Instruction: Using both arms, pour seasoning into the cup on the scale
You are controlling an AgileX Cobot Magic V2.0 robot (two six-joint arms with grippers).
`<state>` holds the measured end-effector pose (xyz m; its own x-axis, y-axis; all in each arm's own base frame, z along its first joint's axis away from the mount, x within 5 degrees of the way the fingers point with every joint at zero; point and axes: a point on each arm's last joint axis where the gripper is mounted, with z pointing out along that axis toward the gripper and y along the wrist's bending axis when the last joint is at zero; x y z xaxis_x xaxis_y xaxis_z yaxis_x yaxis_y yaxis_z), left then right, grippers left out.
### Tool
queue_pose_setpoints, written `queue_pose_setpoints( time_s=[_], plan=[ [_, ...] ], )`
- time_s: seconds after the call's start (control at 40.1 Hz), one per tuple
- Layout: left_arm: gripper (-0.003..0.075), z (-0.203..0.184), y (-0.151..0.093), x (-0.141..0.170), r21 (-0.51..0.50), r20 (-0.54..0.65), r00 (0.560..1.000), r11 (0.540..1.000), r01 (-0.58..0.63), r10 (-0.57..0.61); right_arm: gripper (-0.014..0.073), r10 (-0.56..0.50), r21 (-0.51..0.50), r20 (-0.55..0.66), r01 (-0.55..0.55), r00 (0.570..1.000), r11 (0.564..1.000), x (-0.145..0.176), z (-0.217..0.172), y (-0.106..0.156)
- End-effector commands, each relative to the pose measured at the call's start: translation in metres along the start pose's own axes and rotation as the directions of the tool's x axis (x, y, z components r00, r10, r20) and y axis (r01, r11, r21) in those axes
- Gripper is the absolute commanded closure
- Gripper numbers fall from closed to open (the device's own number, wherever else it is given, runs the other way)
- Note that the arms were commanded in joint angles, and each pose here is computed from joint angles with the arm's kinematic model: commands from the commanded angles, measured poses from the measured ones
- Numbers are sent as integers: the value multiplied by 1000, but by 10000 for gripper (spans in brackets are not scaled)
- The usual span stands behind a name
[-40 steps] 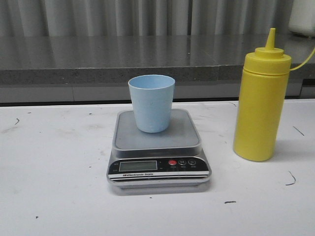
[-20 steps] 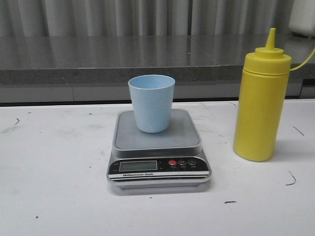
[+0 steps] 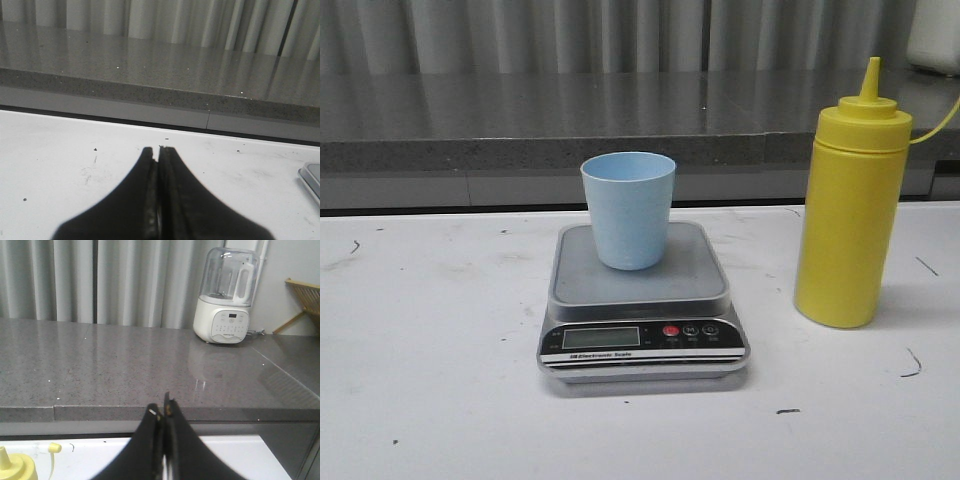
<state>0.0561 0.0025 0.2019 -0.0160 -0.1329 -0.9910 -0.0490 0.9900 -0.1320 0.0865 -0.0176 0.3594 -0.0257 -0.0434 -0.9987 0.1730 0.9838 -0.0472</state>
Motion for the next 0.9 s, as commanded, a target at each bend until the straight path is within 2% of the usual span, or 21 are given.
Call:
queue_pose_setpoints(
  time_s=[0.0,0.175,0.299,0.424,0.524,0.574,0.624,0.724,0.749,0.773,0.823,0.873],
  plan=[
    [740,0,0,-1,6,81,997,1000,8,-8,717,-12,-23,57,13,998,1000,-13,-2,0],
    [740,0,0,-1,6,81,997,1000,8,-8,717,-11,-23,89,13,996,1000,-15,-3,0],
    [740,0,0,-1,6,81,997,1000,8,-8,717,-23,-36,243,33,970,999,-14,-5,3],
    [740,0,0,-1,6,81,997,1000,8,-8,717,-11,-123,338,55,941,991,16,-12,11],
    [740,0,0,-1,6,81,997,1000,8,-8,717,-99,-205,363,183,927,962,49,-19,21],
    [740,0,0,-1,6,81,997,1000,8,-8,717,-141,-244,343,233,929,941,65,-22,25],
    [740,0,0,-1,6,81,997,1000,8,-8,717,-154,-278,291,237,944,931,79,-24,28],
    [740,0,0,-1,6,81,997,1000,8,-8,717,-114,-297,134,149,984,943,101,-27,27],
    [740,0,0,-1,6,81,997,1000,8,-8,717,-74,-292,92,97,993,951,106,-28,26],
    [740,0,0,-1,6,81,997,1000,8,-8,717,-76,-276,49,87,996,957,110,-29,25],
    [740,0,0,-1,6,81,997,1000,8,-8,717,-7,-242,-28,0,1000,970,118,-31,22],
    [740,0,0,-1,6,81,997,1000,8,-8,717,28,-216,-65,-42,997,976,126,-32,20]
  ],
)
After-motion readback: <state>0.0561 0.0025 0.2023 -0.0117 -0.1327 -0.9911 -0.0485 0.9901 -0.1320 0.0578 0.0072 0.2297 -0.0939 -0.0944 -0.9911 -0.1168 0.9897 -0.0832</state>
